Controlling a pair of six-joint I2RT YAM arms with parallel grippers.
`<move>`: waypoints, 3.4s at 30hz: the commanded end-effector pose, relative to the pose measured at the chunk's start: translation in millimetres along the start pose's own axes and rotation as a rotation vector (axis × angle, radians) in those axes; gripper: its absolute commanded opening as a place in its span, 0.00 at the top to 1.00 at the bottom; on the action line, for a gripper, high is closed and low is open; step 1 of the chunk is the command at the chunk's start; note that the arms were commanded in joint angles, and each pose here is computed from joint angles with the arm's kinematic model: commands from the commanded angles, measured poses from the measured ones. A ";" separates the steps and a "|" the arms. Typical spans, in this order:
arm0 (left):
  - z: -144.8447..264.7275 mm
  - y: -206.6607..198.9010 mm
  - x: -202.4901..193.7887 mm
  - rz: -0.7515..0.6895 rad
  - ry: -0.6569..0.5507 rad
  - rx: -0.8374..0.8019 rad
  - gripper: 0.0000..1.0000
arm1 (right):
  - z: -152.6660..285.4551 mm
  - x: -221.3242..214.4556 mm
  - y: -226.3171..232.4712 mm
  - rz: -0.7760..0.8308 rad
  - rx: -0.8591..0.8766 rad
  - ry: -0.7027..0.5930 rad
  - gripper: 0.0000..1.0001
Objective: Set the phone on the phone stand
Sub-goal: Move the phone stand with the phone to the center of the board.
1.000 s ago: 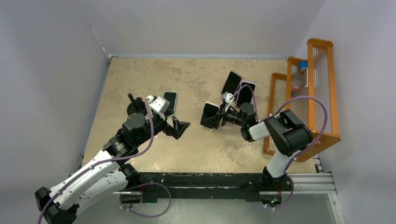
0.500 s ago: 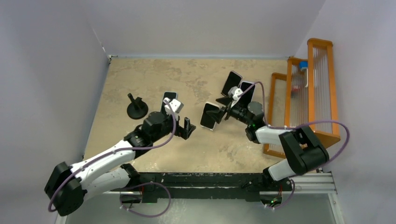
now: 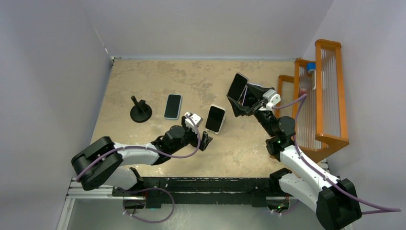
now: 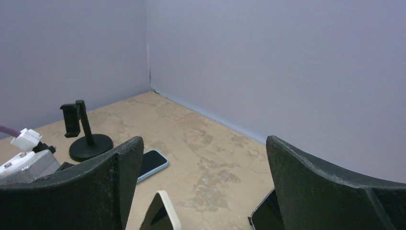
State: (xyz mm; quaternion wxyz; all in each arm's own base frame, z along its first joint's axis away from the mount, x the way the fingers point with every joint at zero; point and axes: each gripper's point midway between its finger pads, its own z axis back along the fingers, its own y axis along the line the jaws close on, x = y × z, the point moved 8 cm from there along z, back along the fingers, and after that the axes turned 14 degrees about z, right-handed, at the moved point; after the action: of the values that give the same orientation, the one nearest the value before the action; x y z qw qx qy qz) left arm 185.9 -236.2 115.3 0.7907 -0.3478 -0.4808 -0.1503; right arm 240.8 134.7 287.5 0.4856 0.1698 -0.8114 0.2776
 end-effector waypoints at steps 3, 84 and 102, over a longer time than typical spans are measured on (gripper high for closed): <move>-33.8 -23.9 28.6 -0.035 -0.139 -0.085 0.00 | 4.0 -3.2 -6.9 0.015 -0.071 0.030 0.01; -93.7 -49.8 48.5 0.165 -0.246 0.129 0.48 | 7.2 -16.7 7.0 0.030 0.049 0.034 0.01; -97.9 -30.1 20.8 0.168 -0.204 0.237 0.27 | 6.7 -21.8 8.2 0.031 0.059 0.047 0.01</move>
State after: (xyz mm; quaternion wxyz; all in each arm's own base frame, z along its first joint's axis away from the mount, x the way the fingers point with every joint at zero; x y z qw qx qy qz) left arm 242.9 -329.2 124.3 0.7776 -0.3242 -0.5387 -0.0102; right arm 242.4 137.1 258.1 0.5159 0.1689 -0.7819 0.3065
